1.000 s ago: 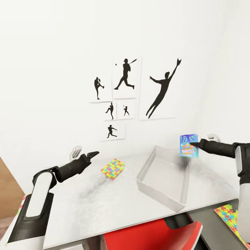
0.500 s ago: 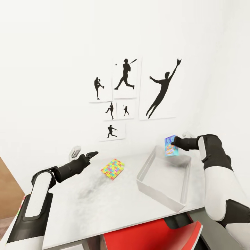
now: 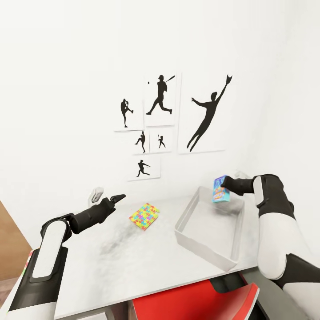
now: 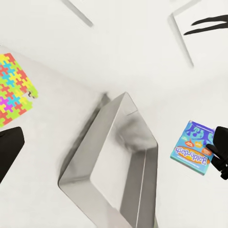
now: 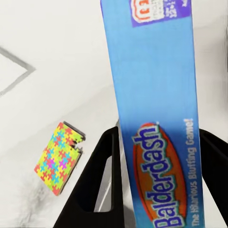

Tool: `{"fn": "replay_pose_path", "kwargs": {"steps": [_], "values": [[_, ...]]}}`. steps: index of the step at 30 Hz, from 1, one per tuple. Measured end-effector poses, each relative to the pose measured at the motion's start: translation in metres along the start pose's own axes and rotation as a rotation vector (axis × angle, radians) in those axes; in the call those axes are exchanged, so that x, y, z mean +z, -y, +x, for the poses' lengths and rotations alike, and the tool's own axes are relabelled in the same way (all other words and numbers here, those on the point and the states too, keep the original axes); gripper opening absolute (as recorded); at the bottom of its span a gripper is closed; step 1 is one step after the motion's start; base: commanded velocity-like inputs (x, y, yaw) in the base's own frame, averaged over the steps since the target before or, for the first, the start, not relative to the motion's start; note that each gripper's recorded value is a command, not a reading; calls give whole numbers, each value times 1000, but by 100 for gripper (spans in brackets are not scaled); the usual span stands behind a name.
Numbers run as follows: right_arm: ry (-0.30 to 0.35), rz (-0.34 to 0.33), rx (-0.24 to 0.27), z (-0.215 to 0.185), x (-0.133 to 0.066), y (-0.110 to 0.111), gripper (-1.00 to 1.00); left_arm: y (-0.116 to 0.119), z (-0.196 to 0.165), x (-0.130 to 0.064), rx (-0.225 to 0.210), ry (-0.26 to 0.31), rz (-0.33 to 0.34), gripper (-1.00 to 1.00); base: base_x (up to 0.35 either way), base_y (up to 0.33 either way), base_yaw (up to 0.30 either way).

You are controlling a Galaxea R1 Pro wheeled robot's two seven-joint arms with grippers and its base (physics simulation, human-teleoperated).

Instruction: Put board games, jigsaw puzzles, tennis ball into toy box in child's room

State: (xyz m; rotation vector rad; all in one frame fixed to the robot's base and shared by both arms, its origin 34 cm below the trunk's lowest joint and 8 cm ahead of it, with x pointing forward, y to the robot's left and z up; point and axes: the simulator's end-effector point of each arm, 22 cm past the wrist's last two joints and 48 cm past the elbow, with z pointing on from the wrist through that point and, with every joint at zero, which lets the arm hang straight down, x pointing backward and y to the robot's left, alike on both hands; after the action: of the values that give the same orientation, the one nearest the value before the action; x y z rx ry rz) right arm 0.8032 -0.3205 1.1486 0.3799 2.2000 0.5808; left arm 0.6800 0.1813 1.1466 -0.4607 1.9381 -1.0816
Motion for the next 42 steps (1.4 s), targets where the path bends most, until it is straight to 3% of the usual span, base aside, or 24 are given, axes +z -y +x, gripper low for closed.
{"fn": "replay_pose_path", "kwargs": {"steps": [6, 15, 25, 42], "values": [[5, -2, 39, 1, 0, 8, -100, -2, 1, 1, -3, -2, -3, 100, 0, 0, 0], [-39, -20, 142, 23, 15, 25, -100, -7, 3, 5, -12, -9, -7, 100, 0, 0, 0], [-108, -97, 235, 52, 37, 18, -100, -14, 7, 9, -21, -18, -13, 100, 0, 0, 0], [-116, -126, 267, 51, 48, 15, -100, -28, 13, 16, -36, -36, -31, 100, 0, 0, 0]]}}
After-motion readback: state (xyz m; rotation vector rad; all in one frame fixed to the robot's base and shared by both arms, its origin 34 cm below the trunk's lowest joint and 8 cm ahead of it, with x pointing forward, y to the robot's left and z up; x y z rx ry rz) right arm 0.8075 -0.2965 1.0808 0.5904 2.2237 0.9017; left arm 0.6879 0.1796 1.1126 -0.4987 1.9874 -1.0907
